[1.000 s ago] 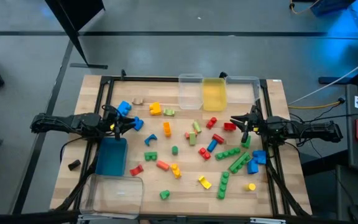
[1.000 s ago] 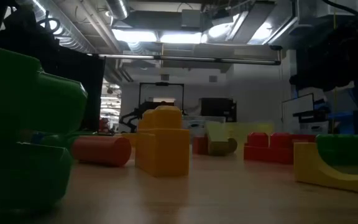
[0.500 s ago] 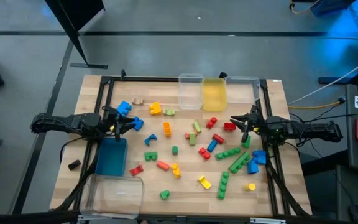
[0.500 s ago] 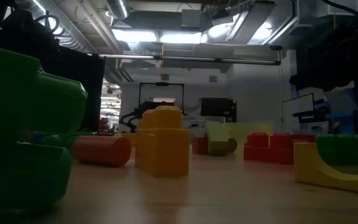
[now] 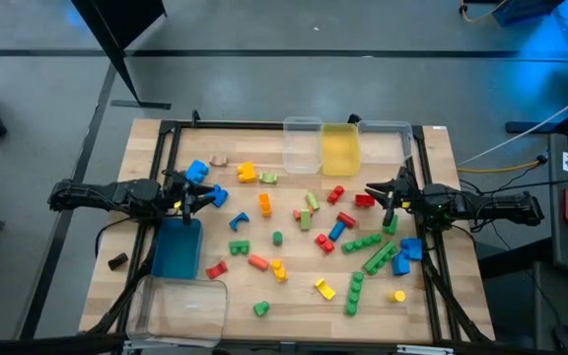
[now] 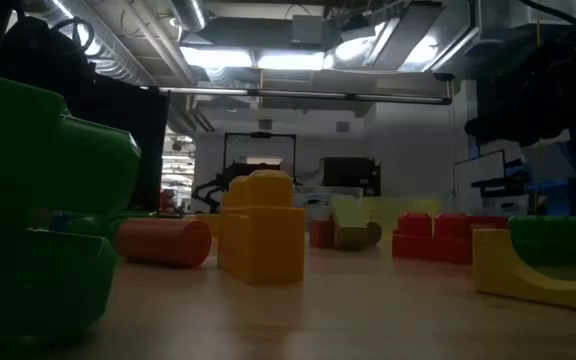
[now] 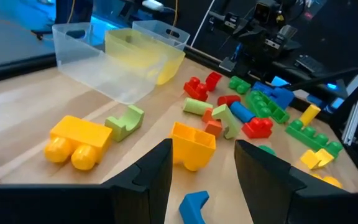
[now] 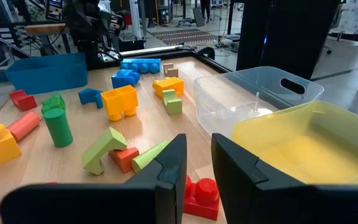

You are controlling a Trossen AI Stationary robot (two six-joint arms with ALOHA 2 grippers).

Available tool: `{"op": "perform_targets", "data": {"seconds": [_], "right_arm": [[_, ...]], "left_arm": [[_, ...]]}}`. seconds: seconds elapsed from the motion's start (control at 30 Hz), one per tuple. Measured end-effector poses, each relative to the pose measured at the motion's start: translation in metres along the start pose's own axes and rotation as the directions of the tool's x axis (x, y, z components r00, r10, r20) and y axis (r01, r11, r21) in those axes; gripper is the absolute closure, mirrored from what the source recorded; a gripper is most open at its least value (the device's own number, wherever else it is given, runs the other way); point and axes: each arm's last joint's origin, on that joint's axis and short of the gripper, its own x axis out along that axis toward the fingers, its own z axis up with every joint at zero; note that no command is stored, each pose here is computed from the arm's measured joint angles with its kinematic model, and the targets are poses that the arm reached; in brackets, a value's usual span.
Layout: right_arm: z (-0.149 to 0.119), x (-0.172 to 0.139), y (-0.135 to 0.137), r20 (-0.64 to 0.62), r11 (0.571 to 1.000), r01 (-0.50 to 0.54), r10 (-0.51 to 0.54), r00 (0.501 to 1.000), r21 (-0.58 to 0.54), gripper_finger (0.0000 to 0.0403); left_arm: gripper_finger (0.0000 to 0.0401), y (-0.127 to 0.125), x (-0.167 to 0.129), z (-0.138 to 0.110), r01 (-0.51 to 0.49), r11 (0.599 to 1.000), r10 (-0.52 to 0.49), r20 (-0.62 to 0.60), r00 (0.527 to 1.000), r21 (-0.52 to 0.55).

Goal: Sort blocks by size
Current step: Put the blue 2 stud game piece into the blue bin

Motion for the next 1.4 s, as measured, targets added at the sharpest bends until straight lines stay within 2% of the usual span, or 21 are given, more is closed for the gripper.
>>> {"op": "perform_targets", "data": {"seconds": [0.2, 0.43, 0.57, 0.73, 0.83, 1.0, 1.1, 1.17, 1.27, 1.4], "right_arm": [[0.0, 0.0, 0.0, 0.0, 1.0, 0.0, 0.0, 1.0, 0.0, 0.0327], [0.0, 0.0, 0.0, 0.0, 1.0, 0.0, 0.0, 1.0, 0.0, 0.0327], [0.0, 0.0, 0.0, 0.0, 1.0, 0.0, 0.0, 1.0, 0.0, 0.0327], [0.0, 0.0, 0.0, 0.0, 1.0, 0.0, 0.0, 1.0, 0.014, 0.0327], [0.0, 0.0, 0.0, 0.001, 0.999, 0.0, 0.0, 1.0, 0.036, 0.0324], [0.0, 0.0, 0.0, 0.001, 0.999, 0.0, 0.0, 1.0, 0.04, 0.0302], [0.0, 0.0, 0.0, 0.001, 0.999, 0.0, 0.0, 1.0, 0.041, 0.0282], [0.0, 0.0, 0.0, 0.001, 0.999, 0.0, 0.0, 1.0, 0.041, 0.0271], [0.0, 0.0, 0.0, 0.001, 0.999, 0.0, 0.0, 1.0, 0.041, 0.026], [0.0, 0.0, 0.0, 0.0, 0.999, -0.001, 0.001, 1.0, 0.041, 0.0256]], "left_arm": [[0.0244, -0.002, 0.001, 0.005, 0.012, 0.999, -0.016, 0.068, 0.998, 0.046], [0.0244, -0.003, 0.0, 0.009, 0.024, 1.0, -0.025, 0.1, 0.995, 0.006], [0.0244, -0.002, -0.001, 0.013, -0.034, 0.997, 0.046, 0.164, 0.985, -0.075], [0.0244, -0.004, -0.001, 0.02, -0.034, 0.997, 0.051, 0.228, 0.972, -0.075], [0.0244, -0.006, -0.001, 0.025, -0.048, 0.997, 0.058, 0.21, 0.976, -0.055], [0.0244, -0.019, 0.003, 0.051, -0.084, 0.995, 0.074, 0.167, 0.983, 0.057], [0.0244, -0.031, 0.012, 0.069, -0.112, 0.975, 0.089, 0.127, 0.988, 0.191], [0.0245, -0.037, 0.019, 0.077, -0.127, 0.945, 0.108, 0.079, 0.991, 0.302], [0.0245, -0.046, 0.034, 0.082, -0.124, 0.875, 0.147, -0.013, 0.989, 0.469], [0.0245, -0.053, 0.054, 0.077, -0.085, 0.783, 0.201, -0.121, 0.972, 0.617]]}}
